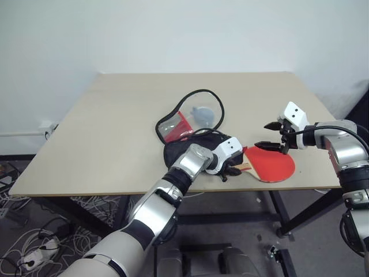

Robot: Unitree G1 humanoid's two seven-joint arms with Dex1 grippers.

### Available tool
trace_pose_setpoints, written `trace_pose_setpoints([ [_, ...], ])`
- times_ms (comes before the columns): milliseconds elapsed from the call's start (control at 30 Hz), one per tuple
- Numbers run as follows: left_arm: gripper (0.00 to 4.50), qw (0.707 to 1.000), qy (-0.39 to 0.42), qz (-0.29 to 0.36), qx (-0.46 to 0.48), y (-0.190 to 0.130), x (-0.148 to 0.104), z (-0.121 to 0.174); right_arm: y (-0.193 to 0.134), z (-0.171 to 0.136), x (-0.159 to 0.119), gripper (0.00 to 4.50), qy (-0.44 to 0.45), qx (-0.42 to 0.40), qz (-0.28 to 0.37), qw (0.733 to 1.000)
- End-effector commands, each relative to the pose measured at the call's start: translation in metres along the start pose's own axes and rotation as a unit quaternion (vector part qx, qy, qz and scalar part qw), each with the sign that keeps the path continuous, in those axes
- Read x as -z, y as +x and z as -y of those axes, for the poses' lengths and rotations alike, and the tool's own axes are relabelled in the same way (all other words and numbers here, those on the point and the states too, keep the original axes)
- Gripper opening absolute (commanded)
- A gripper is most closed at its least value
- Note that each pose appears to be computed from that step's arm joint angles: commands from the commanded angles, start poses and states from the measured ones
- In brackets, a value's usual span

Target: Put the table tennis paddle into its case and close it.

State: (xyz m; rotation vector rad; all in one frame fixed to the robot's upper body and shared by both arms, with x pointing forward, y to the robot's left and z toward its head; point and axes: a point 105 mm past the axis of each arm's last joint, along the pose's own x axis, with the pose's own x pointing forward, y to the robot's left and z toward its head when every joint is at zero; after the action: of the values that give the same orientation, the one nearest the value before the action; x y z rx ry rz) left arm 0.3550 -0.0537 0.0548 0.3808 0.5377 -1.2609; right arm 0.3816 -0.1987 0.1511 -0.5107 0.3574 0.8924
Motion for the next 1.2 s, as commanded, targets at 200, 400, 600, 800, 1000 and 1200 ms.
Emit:
trace_pose_setpoints([
  [200,1.23,0.999,0.029,0.021,0.004,-0.001,-0.011,0.003,-0.005,0.008,-0.016,4.21,-0.022,0.025,0.021,0.999],
  [400,3.0,0.999,0.015,0.03,0.0,-0.003,-0.011,0.001,-0.001,0.004,-0.016,4.21,-0.021,0.025,0.026,0.999],
  [600,3.26,0.998,0.012,0.041,0.038,-0.008,-0.015,0.013,0.003,0.002,-0.018,4.21,-0.018,0.032,0.037,0.999],
  [800,3.26,0.998,0.015,0.024,0.049,-0.01,-0.012,0.019,0.007,0.002,-0.018,4.21,-0.016,0.037,0.042,0.998],
  [1000,3.26,0.999,0.012,0.006,0.053,-0.009,-0.006,0.023,0.008,0.003,-0.019,4.21,-0.017,0.041,0.045,0.998],
  [1200,3.26,0.999,0.013,0.005,0.039,-0.011,-0.006,0.018,0.008,0.005,-0.023,4.21,-0.019,0.046,0.049,0.998],
])
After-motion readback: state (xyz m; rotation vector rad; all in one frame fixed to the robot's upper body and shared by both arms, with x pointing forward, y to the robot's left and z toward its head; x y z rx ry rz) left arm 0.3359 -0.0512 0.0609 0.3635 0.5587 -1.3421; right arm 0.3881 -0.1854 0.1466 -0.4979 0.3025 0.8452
